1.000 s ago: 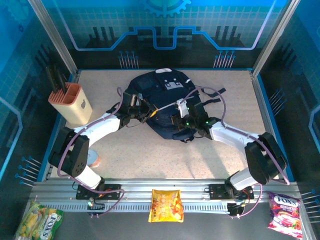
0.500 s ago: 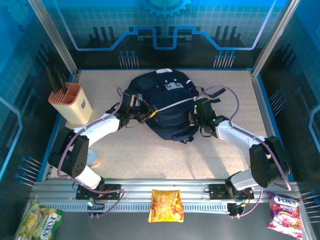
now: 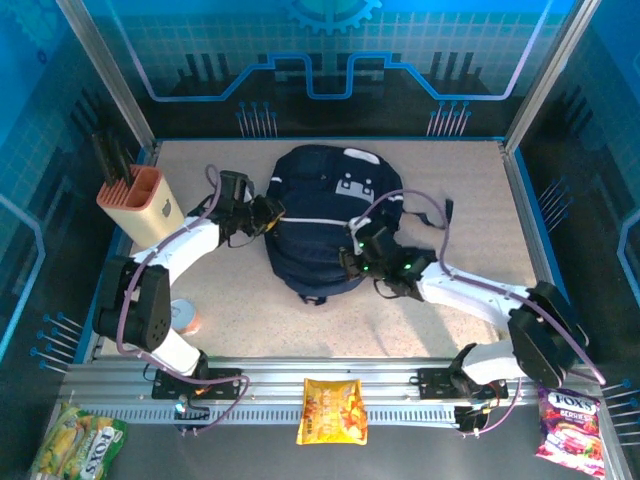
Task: Pack books, pencil case, and school supplies into a backpack
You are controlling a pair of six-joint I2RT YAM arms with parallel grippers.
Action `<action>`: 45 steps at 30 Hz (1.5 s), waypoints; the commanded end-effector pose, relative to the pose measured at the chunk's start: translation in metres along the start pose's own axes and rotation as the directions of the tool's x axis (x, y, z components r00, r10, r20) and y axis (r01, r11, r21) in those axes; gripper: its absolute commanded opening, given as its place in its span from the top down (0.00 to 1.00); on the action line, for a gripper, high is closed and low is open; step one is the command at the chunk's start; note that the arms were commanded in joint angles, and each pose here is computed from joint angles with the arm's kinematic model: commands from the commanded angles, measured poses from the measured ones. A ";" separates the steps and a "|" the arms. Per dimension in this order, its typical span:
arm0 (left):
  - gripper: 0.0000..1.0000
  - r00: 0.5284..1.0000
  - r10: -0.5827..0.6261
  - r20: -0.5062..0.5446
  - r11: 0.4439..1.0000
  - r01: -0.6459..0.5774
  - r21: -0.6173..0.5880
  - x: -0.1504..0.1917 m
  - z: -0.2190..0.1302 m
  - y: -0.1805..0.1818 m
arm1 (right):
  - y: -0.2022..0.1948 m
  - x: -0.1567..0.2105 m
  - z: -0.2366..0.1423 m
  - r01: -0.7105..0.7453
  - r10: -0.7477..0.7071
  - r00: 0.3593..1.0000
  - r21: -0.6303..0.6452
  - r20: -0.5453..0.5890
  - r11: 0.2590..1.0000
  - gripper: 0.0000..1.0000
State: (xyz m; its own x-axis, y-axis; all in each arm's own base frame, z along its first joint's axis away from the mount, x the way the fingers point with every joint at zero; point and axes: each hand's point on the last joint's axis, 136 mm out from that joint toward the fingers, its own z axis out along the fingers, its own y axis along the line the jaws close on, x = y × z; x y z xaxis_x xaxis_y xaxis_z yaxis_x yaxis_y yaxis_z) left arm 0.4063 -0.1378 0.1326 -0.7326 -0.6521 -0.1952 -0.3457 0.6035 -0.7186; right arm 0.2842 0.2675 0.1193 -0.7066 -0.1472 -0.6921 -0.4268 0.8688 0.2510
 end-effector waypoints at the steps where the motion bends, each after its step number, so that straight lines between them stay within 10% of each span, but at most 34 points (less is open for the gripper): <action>1: 0.59 0.994 0.034 0.102 0.996 -0.026 -0.082 -0.022 -0.023 0.012 | 0.054 -0.012 0.013 -0.008 0.010 1.000 -0.159 0.011 0.987 1.00; 15: 0.50 0.990 -0.137 0.022 0.990 0.136 0.045 0.024 -0.030 0.022 | 0.111 -0.032 0.047 0.001 -0.005 1.000 -0.282 -0.012 0.959 1.00; 23: 0.74 0.986 -0.163 -0.028 0.984 0.165 0.069 0.023 -0.006 0.017 | 0.106 -0.027 0.046 0.006 -0.012 1.000 -0.258 -0.022 0.966 1.00; 28: 1.00 0.989 -0.149 -0.002 0.986 0.148 0.077 0.014 -0.005 0.010 | 0.069 -0.011 0.047 0.068 -0.070 0.997 -0.084 -0.023 0.994 1.00; 36: 1.00 0.995 -0.099 0.033 0.994 0.097 0.054 0.003 -0.008 0.004 | -0.008 0.001 0.012 0.179 -0.179 0.984 0.240 -0.024 0.954 1.00; 45: 1.00 0.996 -0.094 0.003 0.995 0.094 0.032 0.010 -0.005 0.012 | -0.066 -0.030 0.007 0.038 -0.042 0.999 0.327 0.006 0.944 1.00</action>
State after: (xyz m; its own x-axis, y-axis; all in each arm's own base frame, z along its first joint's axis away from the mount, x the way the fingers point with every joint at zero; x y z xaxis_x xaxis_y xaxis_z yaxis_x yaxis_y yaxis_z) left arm 0.3858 -0.1354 0.1174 -0.6811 -0.7270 -0.0870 -0.4321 0.4949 -0.7539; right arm 0.3158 0.2489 0.1133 -0.6712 -0.2224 -0.7071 -0.3505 0.9358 0.0384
